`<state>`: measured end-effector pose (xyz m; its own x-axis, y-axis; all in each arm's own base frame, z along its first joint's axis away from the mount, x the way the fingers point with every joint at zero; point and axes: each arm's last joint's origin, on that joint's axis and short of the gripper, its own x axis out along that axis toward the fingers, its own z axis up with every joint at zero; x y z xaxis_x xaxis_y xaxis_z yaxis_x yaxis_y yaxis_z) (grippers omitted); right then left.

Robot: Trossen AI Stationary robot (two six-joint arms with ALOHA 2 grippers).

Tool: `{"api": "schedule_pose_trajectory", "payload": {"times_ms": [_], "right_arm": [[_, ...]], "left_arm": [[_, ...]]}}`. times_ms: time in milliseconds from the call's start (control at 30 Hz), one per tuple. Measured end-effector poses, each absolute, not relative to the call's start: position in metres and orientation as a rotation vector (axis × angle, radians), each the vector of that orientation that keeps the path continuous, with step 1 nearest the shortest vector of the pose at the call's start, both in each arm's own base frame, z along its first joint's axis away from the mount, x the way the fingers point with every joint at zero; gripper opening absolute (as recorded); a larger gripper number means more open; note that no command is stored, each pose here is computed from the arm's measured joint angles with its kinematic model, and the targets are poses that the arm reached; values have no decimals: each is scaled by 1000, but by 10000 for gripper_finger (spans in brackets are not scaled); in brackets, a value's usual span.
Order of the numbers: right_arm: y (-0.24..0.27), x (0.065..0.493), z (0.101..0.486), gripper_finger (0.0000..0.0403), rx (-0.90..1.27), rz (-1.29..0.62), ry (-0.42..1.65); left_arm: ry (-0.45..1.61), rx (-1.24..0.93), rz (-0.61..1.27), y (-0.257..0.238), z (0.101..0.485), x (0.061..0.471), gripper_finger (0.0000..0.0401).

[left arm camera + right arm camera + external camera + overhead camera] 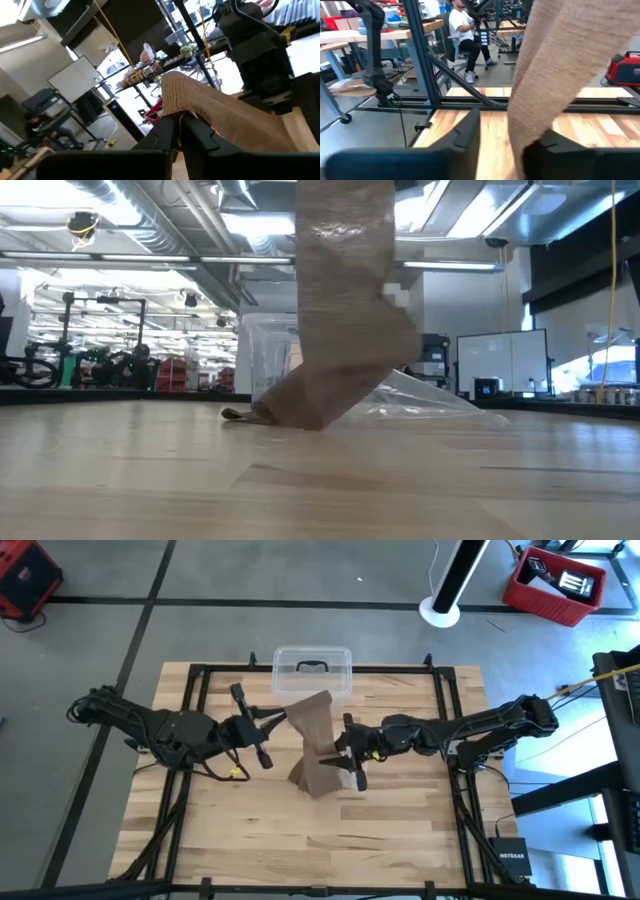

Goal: Roll bandage
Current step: Roll the brown bandage

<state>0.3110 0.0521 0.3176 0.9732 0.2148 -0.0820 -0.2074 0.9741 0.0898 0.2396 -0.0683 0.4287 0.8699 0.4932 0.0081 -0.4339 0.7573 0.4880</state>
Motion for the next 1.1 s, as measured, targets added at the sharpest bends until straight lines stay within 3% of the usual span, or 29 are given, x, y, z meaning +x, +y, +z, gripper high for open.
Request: {"api": "schedule_pose_trajectory", "payload": {"times_ms": [200,400,567,733,1100], "right_arm": [[51,311,321,205,64,171,51],[51,312,324,251,29,165,22],[53,310,328,257,-9,227,13],[52,299,362,253,-56,250,-80],[47,287,368,252,-82,154,73]], "left_arm": [[75,395,417,-68,428,244,15],[40,388,314,-70,429,246,15],[-16,384,298,-74,437,239,15],[-14,391,292,-74,438,237,15],[25,431,288,-74,434,237,15]]}}
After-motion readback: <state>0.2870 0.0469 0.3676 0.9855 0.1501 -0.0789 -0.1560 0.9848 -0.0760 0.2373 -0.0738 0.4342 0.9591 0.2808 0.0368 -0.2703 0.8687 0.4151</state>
